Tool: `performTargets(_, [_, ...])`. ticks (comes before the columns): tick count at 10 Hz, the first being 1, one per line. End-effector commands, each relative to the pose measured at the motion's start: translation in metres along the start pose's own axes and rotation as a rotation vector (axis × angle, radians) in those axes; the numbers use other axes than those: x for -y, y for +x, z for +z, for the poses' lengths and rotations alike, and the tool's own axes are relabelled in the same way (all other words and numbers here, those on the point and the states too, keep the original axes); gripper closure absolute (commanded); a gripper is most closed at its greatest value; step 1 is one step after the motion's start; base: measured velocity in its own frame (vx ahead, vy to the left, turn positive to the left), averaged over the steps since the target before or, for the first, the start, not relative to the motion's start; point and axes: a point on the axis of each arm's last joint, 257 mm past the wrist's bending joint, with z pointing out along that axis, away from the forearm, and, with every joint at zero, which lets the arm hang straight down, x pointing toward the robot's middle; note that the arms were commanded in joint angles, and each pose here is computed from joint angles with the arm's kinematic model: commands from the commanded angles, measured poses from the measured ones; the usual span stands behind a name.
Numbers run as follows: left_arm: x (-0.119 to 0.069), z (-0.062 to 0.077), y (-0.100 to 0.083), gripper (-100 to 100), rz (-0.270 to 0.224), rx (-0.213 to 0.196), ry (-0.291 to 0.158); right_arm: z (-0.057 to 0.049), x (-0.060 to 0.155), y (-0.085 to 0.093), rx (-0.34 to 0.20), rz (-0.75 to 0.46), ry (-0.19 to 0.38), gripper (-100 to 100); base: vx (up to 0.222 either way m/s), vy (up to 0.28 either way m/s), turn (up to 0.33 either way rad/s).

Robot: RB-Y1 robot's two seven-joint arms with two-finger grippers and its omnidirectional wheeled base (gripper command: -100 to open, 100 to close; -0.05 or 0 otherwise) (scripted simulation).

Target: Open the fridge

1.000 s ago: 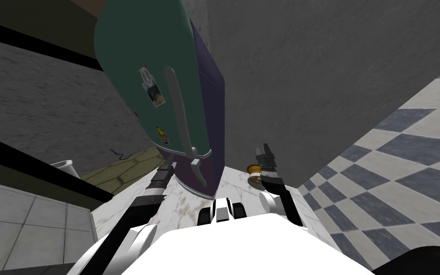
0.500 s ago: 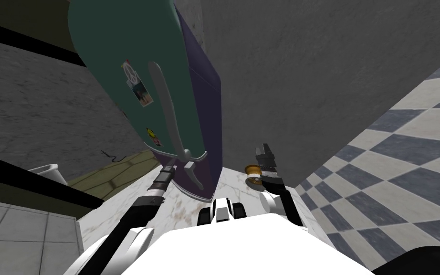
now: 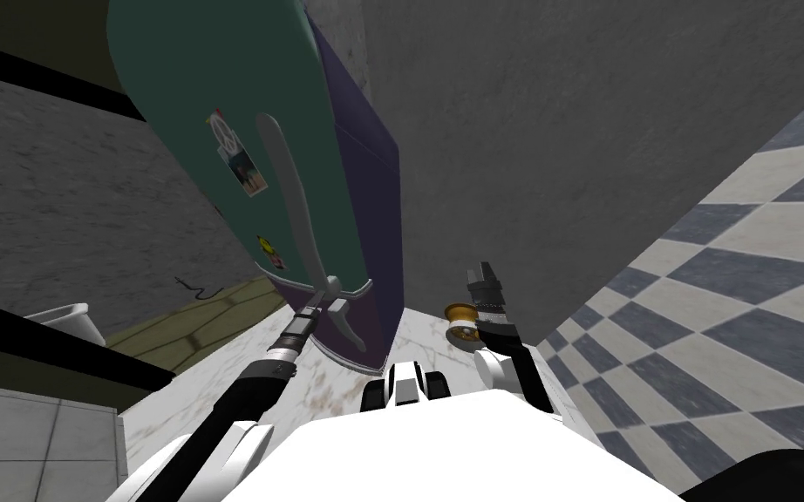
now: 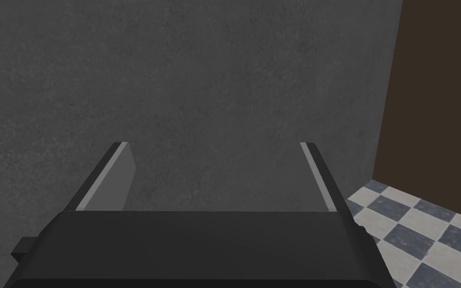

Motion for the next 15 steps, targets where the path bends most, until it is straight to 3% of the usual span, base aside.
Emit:
performTargets(1, [0.001, -0.003, 0.004, -100, 0.023, -0.024, -0.023, 0.000, 0.000, 0.000, 0.000, 0.000, 0.000, 0, 0.022, -0.047, -0.017])
performTargets(3, [-0.001, -0.004, 0.001, -100, 0.019, -0.014, -0.023, 0.000, 0.000, 0.000, 0.000, 0.000, 0.000, 0, -0.006, -0.005, 0.032])
performTargets(4, [-0.001, -0.004, 0.001, 100, 0.019, -0.013, -0.024, 0.000, 0.000, 0.000, 0.000, 0.000, 0.000, 0, -0.009, 0.004, 0.011])
performTargets(10, [0.023, -0.011, 0.034, 100, 0.017, -0.124, 0.047, 0.000, 0.000, 0.000, 0.000, 0.000, 0.000, 0, -0.186, 0.269, -0.108])
performTargets(11, [0.023, -0.011, 0.034, 100, 0.017, -0.124, 0.047, 0.000, 0.000, 0.000, 0.000, -0.001, 0.000, 0, -0.167, 0.275, -0.043])
performTargets(14, [0.034, -0.019, 0.055, 100, 0.010, -0.192, 0.080, 0.000, 0.000, 0.000, 0.000, -0.001, 0.000, 0, -0.207, 0.320, -0.118])
performTargets(15, [0.034, -0.019, 0.055, 100, 0.010, -0.192, 0.080, 0.000, 0.000, 0.000, 0.000, -0.001, 0.000, 0, -0.181, 0.234, -0.053])
